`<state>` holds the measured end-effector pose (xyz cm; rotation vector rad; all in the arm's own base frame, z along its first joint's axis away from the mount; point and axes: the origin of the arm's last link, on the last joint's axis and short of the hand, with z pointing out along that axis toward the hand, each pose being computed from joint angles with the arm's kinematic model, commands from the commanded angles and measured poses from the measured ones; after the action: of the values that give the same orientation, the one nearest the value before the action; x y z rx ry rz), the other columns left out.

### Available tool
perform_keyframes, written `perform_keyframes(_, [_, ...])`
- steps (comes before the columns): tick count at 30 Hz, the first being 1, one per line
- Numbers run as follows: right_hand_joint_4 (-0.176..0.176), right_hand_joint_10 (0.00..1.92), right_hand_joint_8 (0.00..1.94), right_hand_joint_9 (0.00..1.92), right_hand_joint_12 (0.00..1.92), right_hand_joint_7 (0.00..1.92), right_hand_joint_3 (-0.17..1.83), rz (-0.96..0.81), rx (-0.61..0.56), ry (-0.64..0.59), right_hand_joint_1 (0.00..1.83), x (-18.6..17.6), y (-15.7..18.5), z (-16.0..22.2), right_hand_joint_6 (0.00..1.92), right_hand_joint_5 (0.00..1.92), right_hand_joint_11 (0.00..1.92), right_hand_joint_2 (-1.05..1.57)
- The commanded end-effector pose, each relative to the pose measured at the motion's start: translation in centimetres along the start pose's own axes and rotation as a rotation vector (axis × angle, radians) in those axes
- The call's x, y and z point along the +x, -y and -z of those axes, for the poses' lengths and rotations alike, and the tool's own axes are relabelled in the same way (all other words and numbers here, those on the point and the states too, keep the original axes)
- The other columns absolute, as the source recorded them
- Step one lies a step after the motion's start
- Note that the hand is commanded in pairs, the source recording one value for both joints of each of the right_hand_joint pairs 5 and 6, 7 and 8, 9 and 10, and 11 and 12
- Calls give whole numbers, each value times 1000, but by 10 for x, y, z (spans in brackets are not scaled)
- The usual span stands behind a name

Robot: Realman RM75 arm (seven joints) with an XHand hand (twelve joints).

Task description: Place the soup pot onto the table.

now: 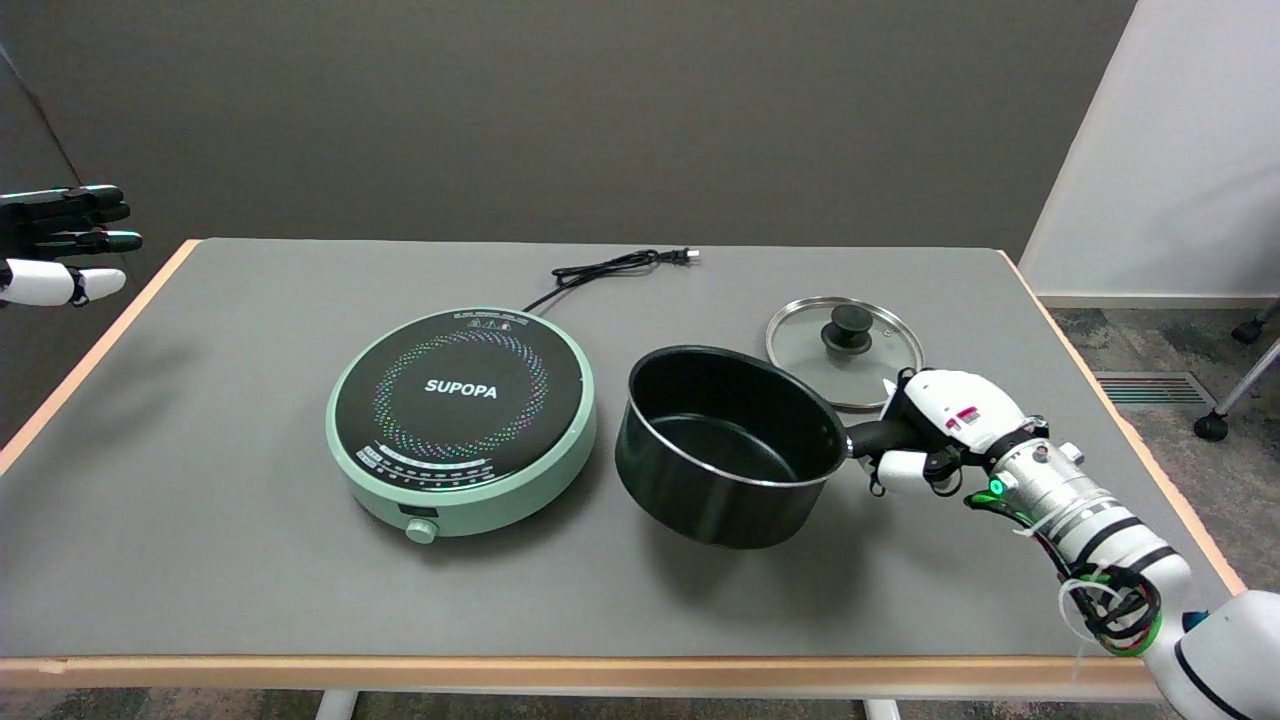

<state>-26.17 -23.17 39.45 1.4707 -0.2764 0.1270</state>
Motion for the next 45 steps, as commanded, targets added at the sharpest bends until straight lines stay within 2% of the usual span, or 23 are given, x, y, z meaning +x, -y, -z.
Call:
perform_keyframes(1, [-18, 1920, 1920, 1920, 1920, 1920, 664, 20, 16, -43, 847, -8, 4, 12, 1920, 1920, 1920, 967])
perform_keyframes(8, [-18, 1920, 1920, 1920, 1920, 1920, 673, 82, 0, -117, 858, -3, 3, 10, 1920, 1920, 1920, 961])
perform_keyframes(19, [-19, 1920, 1920, 1920, 1920, 1920, 699, 137, -126, -242, 868, 26, -19, 34, 1920, 1920, 1920, 955])
perform_keyframes(33, [-22, 1920, 1920, 1920, 1920, 1920, 724, 163, -182, -238, 878, 19, -24, 83, 1920, 1920, 1920, 954])
perform_keyframes(40, [-24, 1920, 1920, 1920, 1920, 1920, 733, 154, -133, -222, 879, 10, -14, 81, 1920, 1920, 1920, 954])
perform_keyframes(45, [-25, 1920, 1920, 1920, 1920, 1920, 752, 213, -12, -197, 880, 12, 8, 59, 1920, 1920, 1920, 939])
